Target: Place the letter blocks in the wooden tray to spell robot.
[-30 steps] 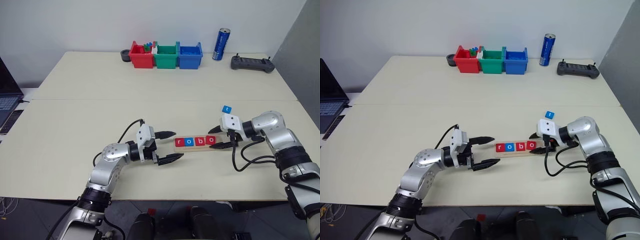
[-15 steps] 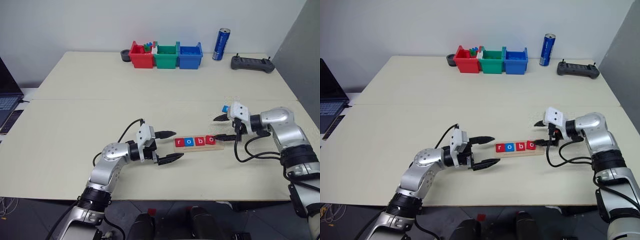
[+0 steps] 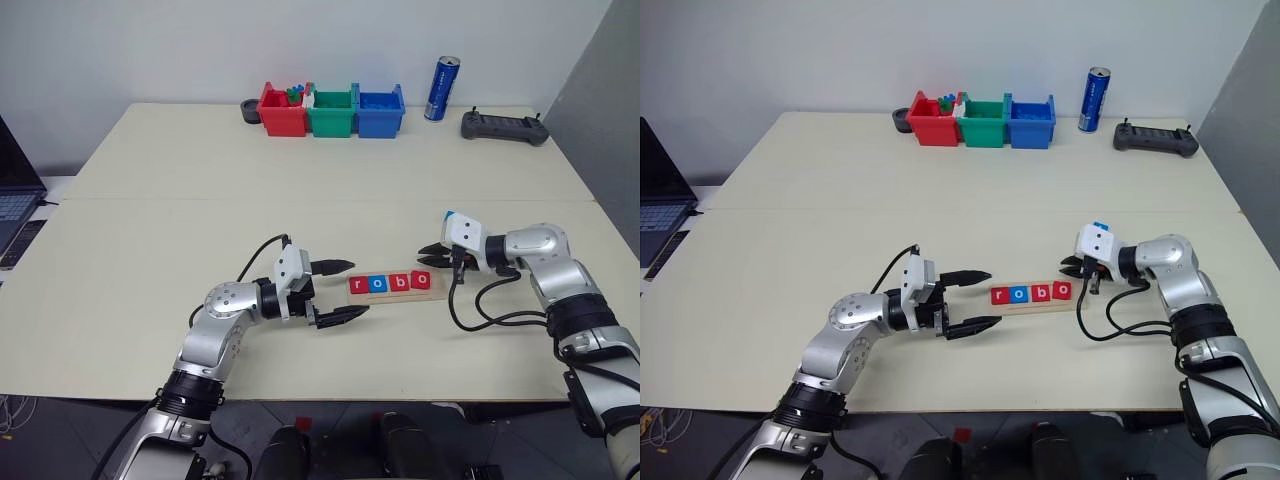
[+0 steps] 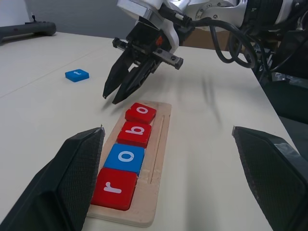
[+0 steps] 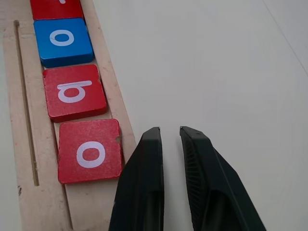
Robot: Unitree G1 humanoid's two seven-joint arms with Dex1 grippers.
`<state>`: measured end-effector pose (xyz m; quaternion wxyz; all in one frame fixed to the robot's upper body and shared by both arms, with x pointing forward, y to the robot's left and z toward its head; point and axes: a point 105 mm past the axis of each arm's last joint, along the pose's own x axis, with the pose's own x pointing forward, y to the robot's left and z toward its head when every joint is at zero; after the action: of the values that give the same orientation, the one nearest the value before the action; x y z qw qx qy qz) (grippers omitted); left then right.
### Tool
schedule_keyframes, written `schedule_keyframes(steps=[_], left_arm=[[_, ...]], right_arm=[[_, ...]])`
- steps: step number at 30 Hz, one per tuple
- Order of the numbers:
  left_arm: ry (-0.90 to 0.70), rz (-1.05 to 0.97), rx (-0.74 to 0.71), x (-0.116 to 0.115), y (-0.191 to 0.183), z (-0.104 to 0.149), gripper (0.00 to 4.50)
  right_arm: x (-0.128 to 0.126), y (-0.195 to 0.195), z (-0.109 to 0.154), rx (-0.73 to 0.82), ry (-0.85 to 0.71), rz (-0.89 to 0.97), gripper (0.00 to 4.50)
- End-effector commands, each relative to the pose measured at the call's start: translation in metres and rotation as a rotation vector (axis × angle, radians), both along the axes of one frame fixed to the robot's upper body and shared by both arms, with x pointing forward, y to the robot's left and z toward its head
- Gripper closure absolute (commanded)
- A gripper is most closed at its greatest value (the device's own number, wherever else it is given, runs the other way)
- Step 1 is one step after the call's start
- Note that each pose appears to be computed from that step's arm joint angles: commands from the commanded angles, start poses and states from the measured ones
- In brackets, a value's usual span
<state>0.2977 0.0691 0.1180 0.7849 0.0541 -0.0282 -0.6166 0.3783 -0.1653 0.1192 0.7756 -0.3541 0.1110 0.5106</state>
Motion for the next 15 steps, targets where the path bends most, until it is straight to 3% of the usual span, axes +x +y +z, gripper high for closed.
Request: schedule_keyframes(steps=[1,14,15], left_arm=[[-0.034,-0.008,-0.013,-0.002,-0.001,0.008,0.0],[-0.032,-0.002,-0.015,-0.001,-0.001,0.009,0.0],[-0.032,-0.003,-0.015,-0.001,-0.001,0.009,0.0]], right_arm=[[0.001,0.004,0.01,0.001,-0.036,0.029,3.82],[-0.009,0.009,0.007,0.015,0.003,0.073,3.82],[-0.009,0.009,0.008,0.02,0.002,0.071,4.01]])
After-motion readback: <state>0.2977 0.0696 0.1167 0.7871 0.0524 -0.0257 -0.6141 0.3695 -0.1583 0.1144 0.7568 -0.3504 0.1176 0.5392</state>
